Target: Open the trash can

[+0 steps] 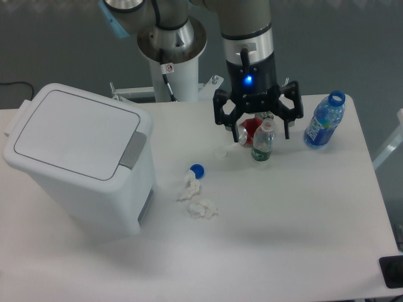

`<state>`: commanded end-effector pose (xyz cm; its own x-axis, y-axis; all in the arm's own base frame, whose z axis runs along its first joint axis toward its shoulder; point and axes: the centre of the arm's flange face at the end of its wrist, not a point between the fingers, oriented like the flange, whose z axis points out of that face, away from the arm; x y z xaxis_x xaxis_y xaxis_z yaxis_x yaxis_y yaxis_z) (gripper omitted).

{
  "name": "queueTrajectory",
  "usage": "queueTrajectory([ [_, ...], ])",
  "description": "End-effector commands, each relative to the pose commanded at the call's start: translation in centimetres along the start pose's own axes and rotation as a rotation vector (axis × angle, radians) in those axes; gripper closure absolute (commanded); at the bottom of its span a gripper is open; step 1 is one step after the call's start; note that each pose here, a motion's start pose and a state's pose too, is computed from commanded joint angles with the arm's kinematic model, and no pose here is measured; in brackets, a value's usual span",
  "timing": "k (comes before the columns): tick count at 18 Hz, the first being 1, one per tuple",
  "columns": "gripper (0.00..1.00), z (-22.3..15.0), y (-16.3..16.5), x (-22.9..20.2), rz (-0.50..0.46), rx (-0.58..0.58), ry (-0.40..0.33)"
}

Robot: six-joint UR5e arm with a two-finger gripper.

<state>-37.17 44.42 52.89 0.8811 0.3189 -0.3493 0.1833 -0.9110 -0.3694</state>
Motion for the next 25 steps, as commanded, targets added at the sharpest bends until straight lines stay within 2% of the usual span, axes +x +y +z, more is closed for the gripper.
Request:
queueTrajectory([
  [2,0.00,0.0,-0.8,0.5,0.011,0.035,-0.013],
  [6,0.00,0.6,-3.2,3.5,0.051,0.071,0.016],
  [12,0.00,0.3,-4.3,5.3,-0.081,0.125,0.115],
  [16,0.00,0.7,-4.2,5.6,-0.263,0.110,0.144],
  [19,0.00,0.9,-4.3,6.8,-0.284,0.111,0.182],
  [22,0.00,1.3,-4.5,8.7,-0.352,0.111,0.265],
  [25,0.00,1.9,-4.1,10.2,-0.345,0.092,0.292],
])
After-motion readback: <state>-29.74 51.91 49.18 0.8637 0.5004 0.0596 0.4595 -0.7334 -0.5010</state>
